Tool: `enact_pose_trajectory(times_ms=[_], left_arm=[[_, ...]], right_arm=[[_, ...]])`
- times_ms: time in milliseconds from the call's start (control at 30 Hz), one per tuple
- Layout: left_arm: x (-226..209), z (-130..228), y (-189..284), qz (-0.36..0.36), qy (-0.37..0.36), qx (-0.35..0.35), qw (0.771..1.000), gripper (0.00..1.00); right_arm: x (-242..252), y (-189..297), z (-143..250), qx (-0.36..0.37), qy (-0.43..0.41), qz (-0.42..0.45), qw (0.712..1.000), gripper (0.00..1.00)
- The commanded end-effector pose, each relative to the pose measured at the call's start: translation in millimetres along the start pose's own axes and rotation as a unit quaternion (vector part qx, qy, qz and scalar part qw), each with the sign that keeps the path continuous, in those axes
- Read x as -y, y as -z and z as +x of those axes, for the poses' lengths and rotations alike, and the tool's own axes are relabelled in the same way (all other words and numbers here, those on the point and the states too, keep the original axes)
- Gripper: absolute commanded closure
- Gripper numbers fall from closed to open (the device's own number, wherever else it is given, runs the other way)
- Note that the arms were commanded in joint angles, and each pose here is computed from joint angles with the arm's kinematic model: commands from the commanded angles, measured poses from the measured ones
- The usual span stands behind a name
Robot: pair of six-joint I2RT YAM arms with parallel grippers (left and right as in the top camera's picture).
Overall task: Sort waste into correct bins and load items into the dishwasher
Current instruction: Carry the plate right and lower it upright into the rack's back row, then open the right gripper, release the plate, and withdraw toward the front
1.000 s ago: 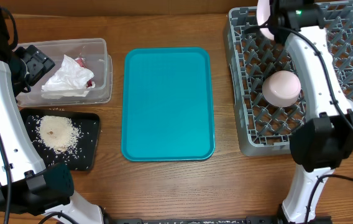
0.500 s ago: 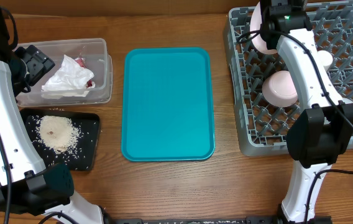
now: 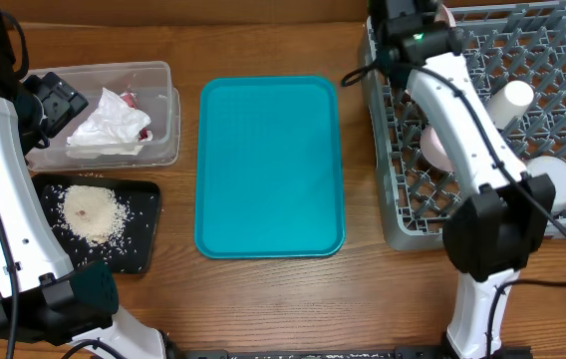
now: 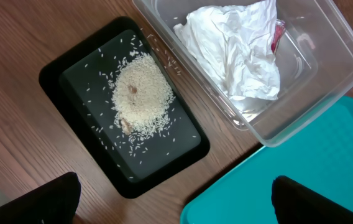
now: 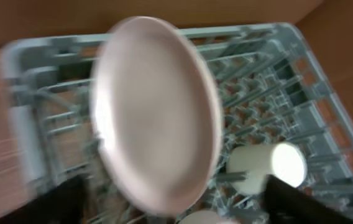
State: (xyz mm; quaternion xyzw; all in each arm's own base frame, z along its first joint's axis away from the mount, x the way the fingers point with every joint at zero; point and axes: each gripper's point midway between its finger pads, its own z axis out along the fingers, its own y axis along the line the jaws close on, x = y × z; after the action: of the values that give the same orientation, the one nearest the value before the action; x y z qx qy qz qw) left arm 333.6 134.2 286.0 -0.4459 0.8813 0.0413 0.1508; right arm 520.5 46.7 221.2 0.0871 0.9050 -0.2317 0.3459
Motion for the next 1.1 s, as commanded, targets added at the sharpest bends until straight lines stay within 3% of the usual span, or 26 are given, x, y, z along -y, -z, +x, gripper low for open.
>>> enact_pose_trajectory(times_ms=[0, 200, 367, 633, 833, 1067], left_arm=[[-2, -2, 3, -0.001, -0.004, 0.005, 1.0, 0.0], [-2, -2, 3, -0.001, -0.004, 0.005, 1.0, 0.0], [-2, -2, 3, -0.001, -0.004, 0.005, 1.0, 0.0], [-2, -2, 3, -0.001, -0.004, 0.005, 1.0, 0.0], [-2, -2, 3, -0.001, -0.004, 0.005, 1.0, 0.0], [-2, -2, 3, -0.001, -0.004, 0.005, 1.0, 0.0]], right_arm=[[20, 80, -41, 0.059, -0.065, -0.081, 0.993, 0.0], [48, 174, -36, 0.064, -0.131, -0.196, 0.97, 0.0], [80, 225, -1, 0.026, -0.152, -0.249, 0.956, 0.0], [119, 254, 78, -0.07, -0.13, -0.222, 0.964, 0.0], [108, 274, 109, -0.083, -0.102, -0.261, 0.956, 0.0], [79, 278, 152, -0.165, -0.067, -0.31, 0.934, 0.0]])
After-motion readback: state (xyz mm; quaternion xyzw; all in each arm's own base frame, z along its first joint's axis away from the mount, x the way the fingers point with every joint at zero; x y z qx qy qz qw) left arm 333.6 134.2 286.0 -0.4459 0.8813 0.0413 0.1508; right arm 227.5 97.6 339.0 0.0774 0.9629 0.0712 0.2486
